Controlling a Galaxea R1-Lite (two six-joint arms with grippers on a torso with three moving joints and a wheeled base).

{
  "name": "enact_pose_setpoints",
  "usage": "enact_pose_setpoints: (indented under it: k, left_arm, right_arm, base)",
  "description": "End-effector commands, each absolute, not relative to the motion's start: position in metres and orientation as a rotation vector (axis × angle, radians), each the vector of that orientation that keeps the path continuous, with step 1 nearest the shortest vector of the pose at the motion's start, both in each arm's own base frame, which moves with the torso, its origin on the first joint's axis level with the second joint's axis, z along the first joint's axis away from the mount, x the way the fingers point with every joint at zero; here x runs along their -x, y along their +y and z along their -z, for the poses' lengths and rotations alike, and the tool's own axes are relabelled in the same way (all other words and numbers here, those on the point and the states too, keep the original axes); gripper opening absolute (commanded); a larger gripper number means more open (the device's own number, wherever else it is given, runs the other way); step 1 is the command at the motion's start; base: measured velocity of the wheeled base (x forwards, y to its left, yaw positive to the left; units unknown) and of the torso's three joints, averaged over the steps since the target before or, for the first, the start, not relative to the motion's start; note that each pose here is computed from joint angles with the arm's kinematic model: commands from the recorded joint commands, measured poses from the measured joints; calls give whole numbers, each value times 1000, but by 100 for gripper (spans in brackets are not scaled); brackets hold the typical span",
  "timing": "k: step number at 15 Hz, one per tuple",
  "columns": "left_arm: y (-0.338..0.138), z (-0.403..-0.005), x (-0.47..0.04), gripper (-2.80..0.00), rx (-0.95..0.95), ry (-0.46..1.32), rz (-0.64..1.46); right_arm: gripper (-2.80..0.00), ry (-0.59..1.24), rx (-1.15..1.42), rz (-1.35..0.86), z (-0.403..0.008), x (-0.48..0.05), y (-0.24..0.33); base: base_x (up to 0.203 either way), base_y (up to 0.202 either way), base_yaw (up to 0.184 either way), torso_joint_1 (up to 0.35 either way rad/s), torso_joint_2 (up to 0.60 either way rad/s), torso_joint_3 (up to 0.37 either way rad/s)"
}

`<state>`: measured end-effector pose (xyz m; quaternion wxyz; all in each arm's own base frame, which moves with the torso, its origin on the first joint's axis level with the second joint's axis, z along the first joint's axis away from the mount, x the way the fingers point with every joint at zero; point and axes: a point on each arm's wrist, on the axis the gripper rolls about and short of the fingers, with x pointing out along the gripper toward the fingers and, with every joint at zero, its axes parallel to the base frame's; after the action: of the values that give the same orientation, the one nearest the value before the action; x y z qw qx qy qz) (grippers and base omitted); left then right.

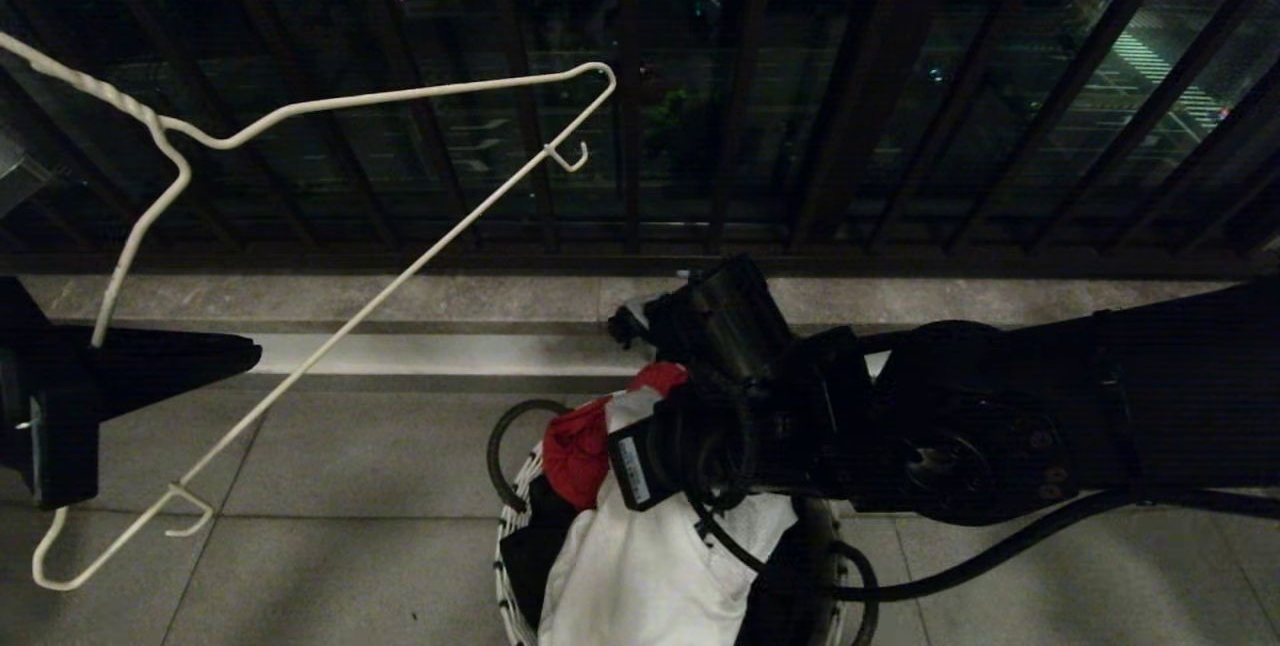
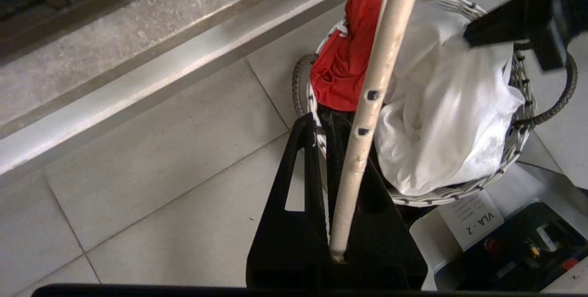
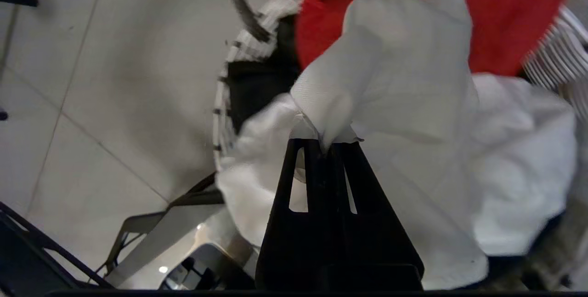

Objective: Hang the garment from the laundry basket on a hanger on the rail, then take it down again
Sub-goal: Pick up clothes from the basket

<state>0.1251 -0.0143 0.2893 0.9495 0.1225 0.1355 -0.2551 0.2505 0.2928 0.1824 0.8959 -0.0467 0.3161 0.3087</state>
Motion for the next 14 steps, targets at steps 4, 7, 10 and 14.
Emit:
enact_pose_setpoints:
  k: [4, 7, 10, 14]
  left_arm:
    - [-11, -292, -124, -280, -250, 265, 497]
    - [-11, -292, -125, -280, -250, 266, 492]
    - [-11, -292, -125, -280, -252, 266, 493]
    - [-11, -292, -124, -280, -262, 264, 494]
  right_arm:
    - [-280, 622, 107, -705, -185, -246, 328]
    - [-280, 613, 102, -722, -179, -249, 344]
    - [-280, 648, 118, -720, -165, -247, 353]
    - [-280, 697, 148, -691, -138, -248, 361]
  base:
    - [0, 0, 0, 0, 0, 0]
    - [0, 0, 0, 0, 0, 0]
    - [0, 0, 0, 0, 0, 0]
    - [0, 0, 0, 0, 0, 0]
